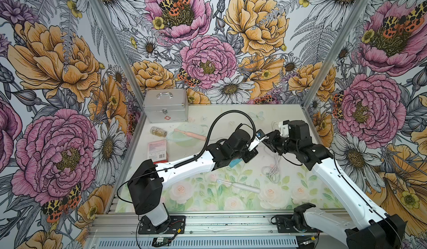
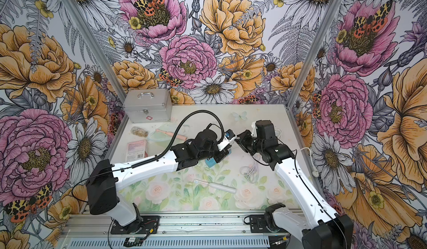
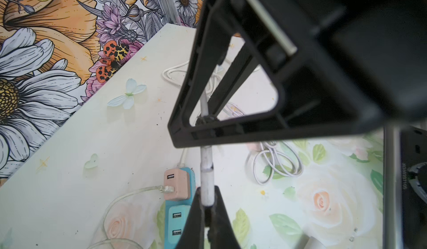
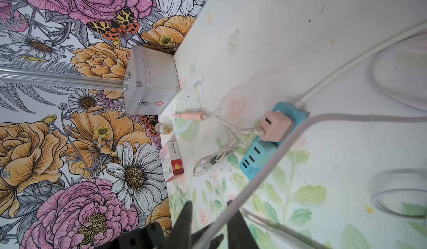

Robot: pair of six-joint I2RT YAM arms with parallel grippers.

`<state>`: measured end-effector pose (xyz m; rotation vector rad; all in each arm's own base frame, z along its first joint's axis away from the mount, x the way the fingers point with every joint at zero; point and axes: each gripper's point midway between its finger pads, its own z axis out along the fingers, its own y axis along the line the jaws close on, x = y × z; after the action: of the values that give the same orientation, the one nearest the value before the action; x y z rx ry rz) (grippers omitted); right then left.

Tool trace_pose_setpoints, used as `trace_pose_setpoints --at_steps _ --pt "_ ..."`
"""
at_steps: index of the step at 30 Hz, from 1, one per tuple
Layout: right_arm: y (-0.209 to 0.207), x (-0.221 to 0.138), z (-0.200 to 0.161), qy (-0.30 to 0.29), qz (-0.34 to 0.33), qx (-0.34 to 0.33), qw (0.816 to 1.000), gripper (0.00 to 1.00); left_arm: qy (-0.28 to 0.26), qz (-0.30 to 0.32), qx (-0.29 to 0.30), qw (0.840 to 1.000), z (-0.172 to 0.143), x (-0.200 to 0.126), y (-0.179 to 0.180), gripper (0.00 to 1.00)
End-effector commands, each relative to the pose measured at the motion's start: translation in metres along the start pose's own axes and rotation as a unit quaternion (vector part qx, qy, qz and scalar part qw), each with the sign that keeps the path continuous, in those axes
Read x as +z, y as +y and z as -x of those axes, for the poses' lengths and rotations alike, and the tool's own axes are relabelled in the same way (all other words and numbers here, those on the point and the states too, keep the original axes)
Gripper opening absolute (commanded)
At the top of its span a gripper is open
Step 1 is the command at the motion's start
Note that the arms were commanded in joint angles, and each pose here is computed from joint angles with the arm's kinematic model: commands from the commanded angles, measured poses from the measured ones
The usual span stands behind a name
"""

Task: Charge the electric toothbrush
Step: Pick up the charging cable from the center of the board.

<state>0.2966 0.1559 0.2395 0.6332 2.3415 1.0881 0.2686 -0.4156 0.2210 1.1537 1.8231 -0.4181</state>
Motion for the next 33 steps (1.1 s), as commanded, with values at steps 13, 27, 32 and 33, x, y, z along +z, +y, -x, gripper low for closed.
trace_pose_setpoints --at_steps 13,27,32,33 --pt "0.042 -0.019 0.012 -0.017 0.045 -0.107 0.993 0.36 -0.030 -0.100 -0.058 0.993 0.011 -0.019 0.003 0.00" --pt "0.050 -0.019 -0.036 0.045 0.191 -0.251 0.948 0.39 -0.072 -0.227 -0.108 0.965 0.021 -0.051 0.010 0.00" --pt "0.056 -0.021 -0.038 0.031 0.221 -0.291 0.930 0.42 -0.072 -0.261 -0.107 0.957 0.023 -0.055 0.001 0.00" --pt "0.055 -0.020 -0.036 0.028 0.222 -0.295 0.929 0.43 -0.074 -0.269 -0.106 0.955 0.025 -0.057 -0.001 0.00"
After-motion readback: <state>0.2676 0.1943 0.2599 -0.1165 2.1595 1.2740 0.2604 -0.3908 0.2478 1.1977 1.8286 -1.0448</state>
